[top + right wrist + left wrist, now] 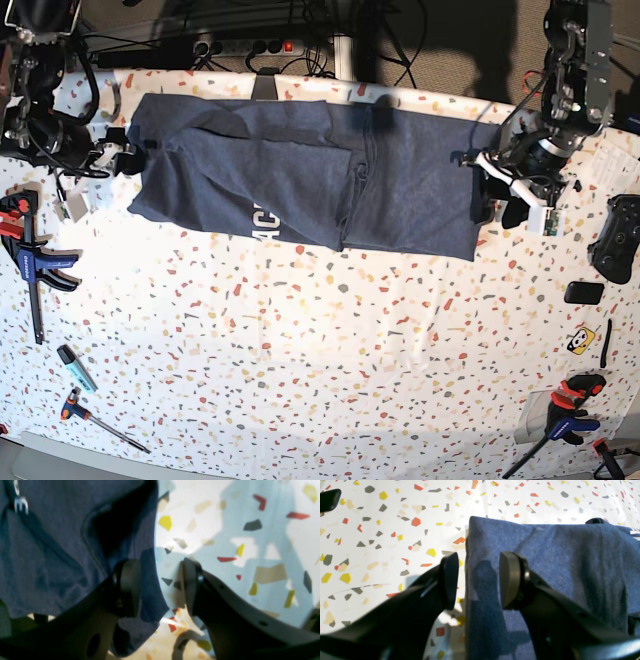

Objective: Fold the T-shirt properly

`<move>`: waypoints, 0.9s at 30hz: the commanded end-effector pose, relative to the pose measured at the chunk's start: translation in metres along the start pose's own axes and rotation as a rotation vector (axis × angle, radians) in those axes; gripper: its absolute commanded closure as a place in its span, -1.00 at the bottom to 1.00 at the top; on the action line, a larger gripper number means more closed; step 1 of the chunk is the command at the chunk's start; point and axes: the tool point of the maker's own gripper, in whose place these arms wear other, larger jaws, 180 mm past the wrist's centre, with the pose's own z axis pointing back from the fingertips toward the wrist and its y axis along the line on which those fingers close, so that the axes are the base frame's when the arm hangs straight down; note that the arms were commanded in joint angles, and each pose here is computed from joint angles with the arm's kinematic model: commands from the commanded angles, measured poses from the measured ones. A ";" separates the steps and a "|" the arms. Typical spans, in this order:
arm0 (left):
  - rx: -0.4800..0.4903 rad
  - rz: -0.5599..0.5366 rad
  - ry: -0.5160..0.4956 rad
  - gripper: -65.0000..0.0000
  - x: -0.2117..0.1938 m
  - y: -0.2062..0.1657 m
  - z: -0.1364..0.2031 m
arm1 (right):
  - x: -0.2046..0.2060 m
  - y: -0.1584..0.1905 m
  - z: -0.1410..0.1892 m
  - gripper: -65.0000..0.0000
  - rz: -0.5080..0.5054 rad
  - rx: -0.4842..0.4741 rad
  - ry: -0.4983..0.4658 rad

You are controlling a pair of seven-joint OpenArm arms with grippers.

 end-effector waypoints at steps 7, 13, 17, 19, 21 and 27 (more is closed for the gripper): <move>-0.005 -0.011 -0.065 0.20 0.019 0.001 0.001 | 0.003 0.035 -0.015 0.32 -0.054 0.110 -0.053; -0.005 -0.011 -0.064 0.20 0.019 0.000 0.001 | -0.003 0.057 -0.028 0.32 -0.091 0.163 -0.052; -0.005 -0.011 -0.063 0.20 0.018 0.001 0.001 | -0.004 0.066 -0.033 0.37 -0.105 0.183 -0.058; -0.005 -0.011 -0.059 0.20 0.018 0.001 0.001 | -0.002 0.066 -0.033 0.70 -0.106 0.183 -0.067; -0.004 -0.012 -0.053 0.20 0.016 0.001 0.001 | 0.003 0.064 -0.033 1.00 -0.106 0.174 -0.093; -0.003 -0.010 -0.007 0.20 0.005 0.001 0.002 | 0.026 0.047 -0.023 1.00 -0.066 0.105 -0.205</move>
